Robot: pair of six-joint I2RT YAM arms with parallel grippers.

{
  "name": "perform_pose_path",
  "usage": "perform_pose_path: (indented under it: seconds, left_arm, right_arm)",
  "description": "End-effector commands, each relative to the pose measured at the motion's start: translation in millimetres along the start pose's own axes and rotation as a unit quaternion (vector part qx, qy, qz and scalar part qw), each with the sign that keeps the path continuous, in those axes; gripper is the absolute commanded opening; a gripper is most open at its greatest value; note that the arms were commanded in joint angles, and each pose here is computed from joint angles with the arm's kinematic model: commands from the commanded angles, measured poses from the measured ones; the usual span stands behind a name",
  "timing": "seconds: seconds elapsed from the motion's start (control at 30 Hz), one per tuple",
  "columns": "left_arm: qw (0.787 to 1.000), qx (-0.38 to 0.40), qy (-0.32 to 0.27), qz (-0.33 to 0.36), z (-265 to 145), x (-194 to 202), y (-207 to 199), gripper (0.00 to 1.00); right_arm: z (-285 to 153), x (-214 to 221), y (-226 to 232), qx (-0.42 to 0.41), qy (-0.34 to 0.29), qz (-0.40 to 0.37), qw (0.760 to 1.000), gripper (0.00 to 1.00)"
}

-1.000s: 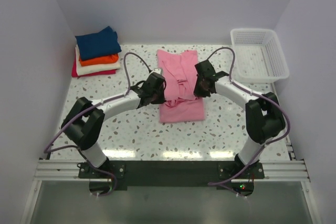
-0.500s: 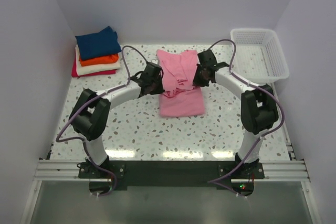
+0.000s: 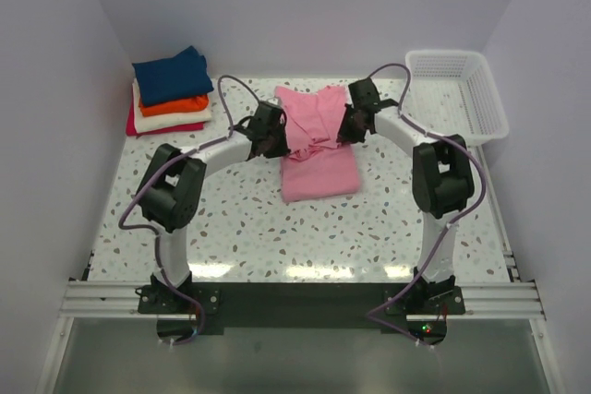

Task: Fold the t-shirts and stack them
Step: Fold the tshirt

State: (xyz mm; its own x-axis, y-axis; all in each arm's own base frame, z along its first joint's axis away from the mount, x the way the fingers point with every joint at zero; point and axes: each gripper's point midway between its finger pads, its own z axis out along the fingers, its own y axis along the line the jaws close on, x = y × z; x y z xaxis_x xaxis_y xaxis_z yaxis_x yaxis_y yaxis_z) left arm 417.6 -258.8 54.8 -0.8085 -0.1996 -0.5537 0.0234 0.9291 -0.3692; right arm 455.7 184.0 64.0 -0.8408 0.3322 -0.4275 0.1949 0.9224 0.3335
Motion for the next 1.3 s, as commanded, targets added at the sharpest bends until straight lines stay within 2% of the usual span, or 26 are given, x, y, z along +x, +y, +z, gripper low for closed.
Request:
perform_pose_path:
  seconds: [0.0,0.07,0.1,0.17,0.2,0.27,0.3,0.37,0.4,0.5,0.57,0.67,0.7,0.87,0.97,1.1,1.27]
  left_arm:
    - [0.999,0.035,-0.032,0.012,2.6,-31.0,-14.5,0.06]
    - [0.999,0.038,-0.033,0.013,3.7,-36.3,-12.6,0.09]
    - [0.999,0.038,-0.036,0.011,3.6,-41.1,-10.5,0.16]
    - [0.998,0.043,-0.037,0.013,2.7,-44.6,-8.8,0.21]
    - [0.998,0.048,-0.044,0.012,0.5,-49.9,-9.6,0.32]
    - [0.997,0.051,-0.049,0.013,-2.7,-57.6,-7.1,0.49]
    - [0.997,0.052,-0.053,0.012,-6.3,-62.2,-5.9,0.59]
    - [0.997,0.06,-0.056,0.015,-11.6,-67.0,-5.6,0.63]
    - [0.996,0.063,-0.059,0.018,-17.2,-68.7,-7.4,0.63]
    - [0.996,0.067,-0.059,0.018,-28.2,-64.1,-6.7,0.62]
    - [0.996,0.077,-0.051,0.015,-33.4,-56.4,-8.9,0.57]
    - [0.995,0.092,-0.044,0.019,-43.8,-41.9,-15.6,0.43]
    - [0.995,0.094,-0.034,0.025,-44.0,-31.0,-19.3,0.36]
    - [0.994,0.101,0.0,0.043,-35.2,0.1,-33.8,0.17]
    - [0.993,0.103,0.022,0.054,-23.4,12.5,-42.0,0.13]
    - [0.992,0.105,0.024,0.061,-7.7,6.3,-51.0,0.11]
    - [0.994,0.076,0.044,0.071,26.1,4.8,-40.5,0.1]
  right_arm:
    - [-8.0,-28.5,14.3,-0.031,-0.025,-0.004,0.999,0.06]
    - [-8.0,-32.4,15.3,-0.034,-0.026,-0.004,0.999,0.09]
    - [-6.9,-33.1,12.5,-0.032,-0.024,-0.002,0.999,0.11]
    - [-9.0,-36.7,13.0,-0.035,-0.027,-0.002,0.999,0.18]
    - [-10.9,-39.4,11.6,-0.036,-0.029,-0.001,0.999,0.21]
    - [-13.9,-40.6,11.2,-0.037,-0.03,-0.002,0.999,0.36]
    - [-15.8,-41.9,10.8,-0.037,-0.032,-0.002,0.999,0.47]
    - [-23.4,-46.5,11.0,-0.037,-0.042,-0.007,0.998,0.57]
    - [-26.5,-47.3,9.4,-0.034,-0.043,-0.008,0.998,0.58]
    - [-40.8,-51.8,7.8,-0.03,-0.062,-0.015,0.997,0.6]
    - [-51.0,-47.4,5.3,-0.023,-0.071,-0.021,0.997,0.6]
    - [-55.5,-31.8,10.1,-0.013,-0.082,-0.051,0.995,0.59]
    - [-55.1,-23.1,16.8,-0.012,-0.081,-0.066,0.994,0.55]
    - [-31.4,-4.2,22.2,0.009,-0.065,-0.112,0.992,0.45]
    - [-21.5,-8.4,26.8,0.007,-0.065,-0.125,0.99,0.42]
    - [0.1,-10.1,24.6,0.018,-0.056,-0.145,0.988,0.39]
    - [15.6,-17.0,22.2,0.026,-0.053,-0.14,0.988,0.38]
